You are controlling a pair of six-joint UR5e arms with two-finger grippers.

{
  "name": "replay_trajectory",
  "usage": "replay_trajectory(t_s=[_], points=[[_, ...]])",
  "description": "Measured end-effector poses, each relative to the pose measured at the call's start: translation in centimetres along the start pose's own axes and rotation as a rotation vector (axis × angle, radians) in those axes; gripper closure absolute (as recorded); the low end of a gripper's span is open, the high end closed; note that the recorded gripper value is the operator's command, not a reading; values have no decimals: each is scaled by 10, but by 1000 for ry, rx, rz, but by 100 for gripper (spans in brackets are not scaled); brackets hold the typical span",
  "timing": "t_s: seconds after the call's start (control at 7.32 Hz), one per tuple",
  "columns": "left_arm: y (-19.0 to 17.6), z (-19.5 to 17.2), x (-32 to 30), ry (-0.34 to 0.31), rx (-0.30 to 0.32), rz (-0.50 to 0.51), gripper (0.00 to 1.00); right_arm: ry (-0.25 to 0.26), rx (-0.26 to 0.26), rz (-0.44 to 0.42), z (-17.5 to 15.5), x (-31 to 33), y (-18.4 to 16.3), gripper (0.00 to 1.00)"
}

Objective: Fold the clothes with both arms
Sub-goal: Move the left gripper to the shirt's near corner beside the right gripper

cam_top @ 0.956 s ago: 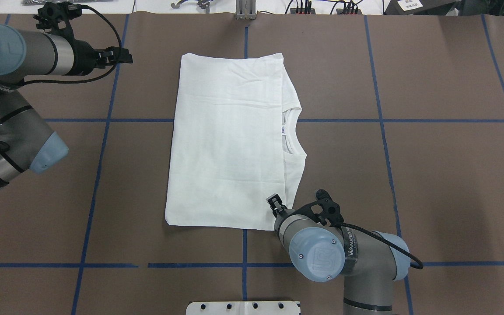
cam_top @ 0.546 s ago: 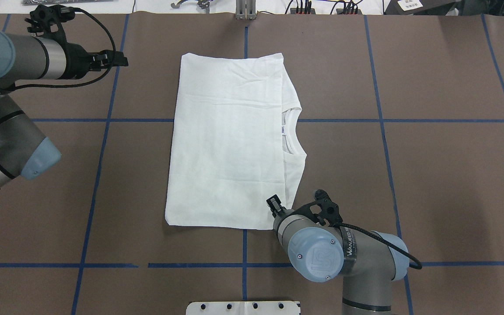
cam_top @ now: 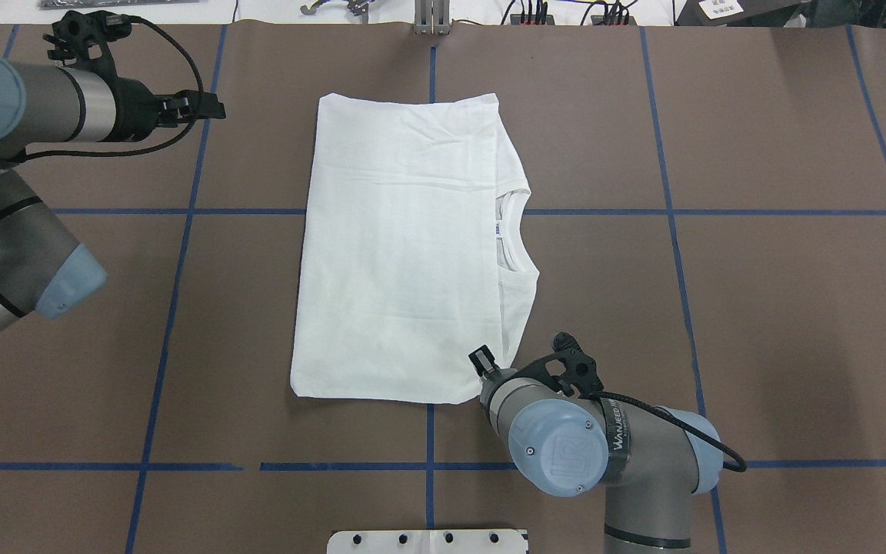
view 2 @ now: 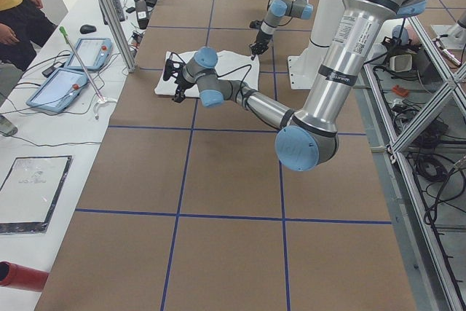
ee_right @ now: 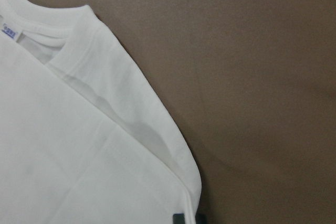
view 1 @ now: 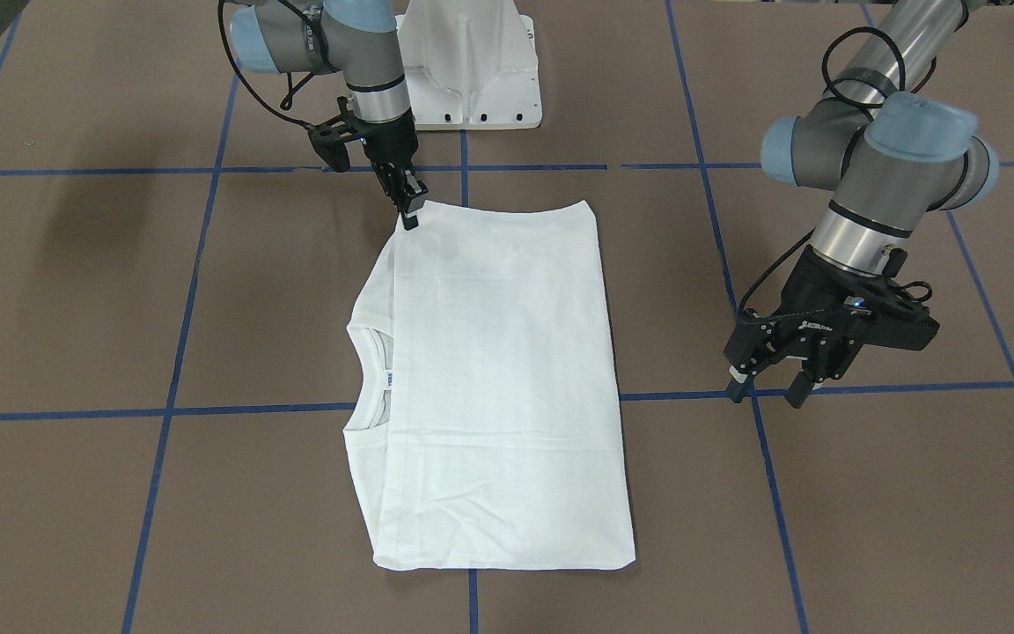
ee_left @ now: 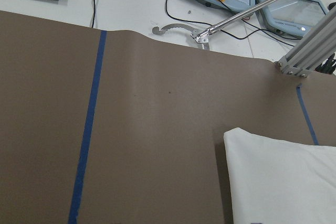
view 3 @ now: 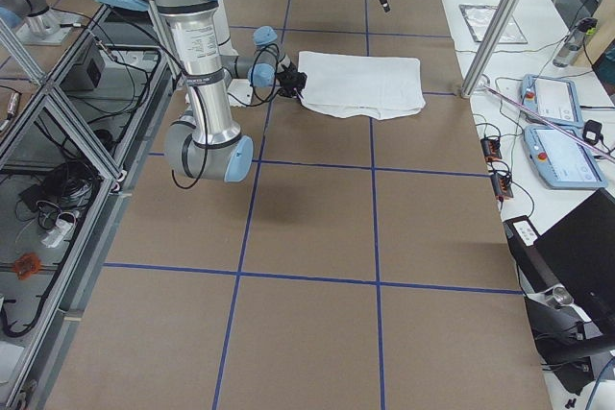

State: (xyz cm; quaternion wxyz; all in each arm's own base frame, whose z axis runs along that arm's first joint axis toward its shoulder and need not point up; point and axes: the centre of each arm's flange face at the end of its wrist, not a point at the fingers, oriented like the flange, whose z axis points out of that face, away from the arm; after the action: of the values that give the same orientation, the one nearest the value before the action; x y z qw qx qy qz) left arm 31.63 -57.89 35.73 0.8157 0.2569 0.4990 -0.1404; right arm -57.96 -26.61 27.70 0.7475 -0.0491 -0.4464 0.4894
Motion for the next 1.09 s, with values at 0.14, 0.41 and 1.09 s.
replay_trajectory(t_s=[0.14,0.41,1.09], points=[[3,0,3,5,-4,-19,15,-2,-3,1,-2,0,0,100],[35,2,34,51,-49,-130,15,-15,-14,7,-15,-2,-7,100],[251,-49,102,120,-193,-474,15,-7,-4,4,-20,13,-26,100]])
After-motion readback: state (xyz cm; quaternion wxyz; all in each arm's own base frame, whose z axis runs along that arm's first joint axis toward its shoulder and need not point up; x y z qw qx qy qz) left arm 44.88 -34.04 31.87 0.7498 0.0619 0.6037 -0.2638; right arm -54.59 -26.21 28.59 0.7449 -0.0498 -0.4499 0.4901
